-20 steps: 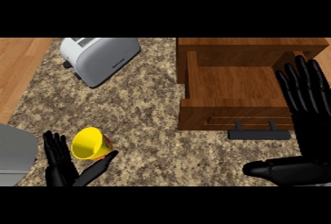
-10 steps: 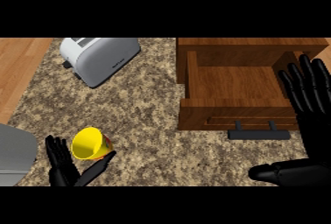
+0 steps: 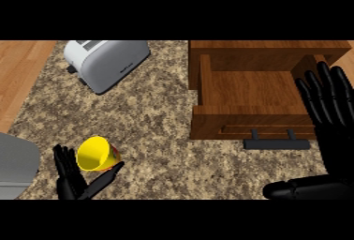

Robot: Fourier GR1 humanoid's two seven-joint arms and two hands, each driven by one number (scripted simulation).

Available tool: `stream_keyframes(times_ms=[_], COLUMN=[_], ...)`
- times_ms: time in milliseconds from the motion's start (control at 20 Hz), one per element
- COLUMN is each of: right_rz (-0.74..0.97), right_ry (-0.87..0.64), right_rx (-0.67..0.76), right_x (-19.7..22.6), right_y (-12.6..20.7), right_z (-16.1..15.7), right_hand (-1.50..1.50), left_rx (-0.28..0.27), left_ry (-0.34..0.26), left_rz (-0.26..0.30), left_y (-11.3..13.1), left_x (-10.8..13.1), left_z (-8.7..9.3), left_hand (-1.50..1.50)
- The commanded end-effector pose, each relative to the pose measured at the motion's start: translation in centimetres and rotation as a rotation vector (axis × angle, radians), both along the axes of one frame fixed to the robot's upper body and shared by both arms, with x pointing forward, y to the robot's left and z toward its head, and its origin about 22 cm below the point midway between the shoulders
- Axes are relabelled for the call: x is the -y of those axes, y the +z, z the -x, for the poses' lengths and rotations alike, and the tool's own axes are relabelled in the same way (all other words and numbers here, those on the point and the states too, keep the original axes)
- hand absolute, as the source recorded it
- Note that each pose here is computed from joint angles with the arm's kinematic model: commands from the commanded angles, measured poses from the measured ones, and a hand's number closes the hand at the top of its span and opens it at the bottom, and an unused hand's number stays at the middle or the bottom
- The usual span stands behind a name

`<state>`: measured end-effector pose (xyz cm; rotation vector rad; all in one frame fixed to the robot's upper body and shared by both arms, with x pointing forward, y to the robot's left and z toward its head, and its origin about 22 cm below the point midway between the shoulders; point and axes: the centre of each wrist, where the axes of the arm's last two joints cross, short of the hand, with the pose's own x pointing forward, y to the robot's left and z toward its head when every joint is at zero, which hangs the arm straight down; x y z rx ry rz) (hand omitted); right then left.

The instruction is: Pick up the cup, place it into the drawer and close the drawer

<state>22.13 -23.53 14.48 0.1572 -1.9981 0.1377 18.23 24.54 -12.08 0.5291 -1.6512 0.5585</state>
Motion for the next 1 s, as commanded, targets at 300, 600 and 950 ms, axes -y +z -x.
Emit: stream_keyframes(times_ms=[300, 600, 950], right_rz=[-0.004, -0.010, -0.020], right_ry=[0.006, 0.007, 0.002], right_rx=[0.010, 0.002, 0.002], right_x=[-0.5, 0.3, -0.4], right_y=[0.3, -1.0, 0.4], right_z=[1.2, -0.3, -1.2], right_hand=[-1.50, -1.50, -1.50], left_rx=[0.051, 0.076, 0.141], left_ry=[-0.034, -0.030, -0.133], left_rz=[0.020, 0.080, 0.160], left_y=[-1.1, -1.8, -2.6], left_x=[0.9, -0.5, -1.0], left_z=[-0.5, -1.5, -1.4], left_hand=[-1.50, -1.50, -1.50])
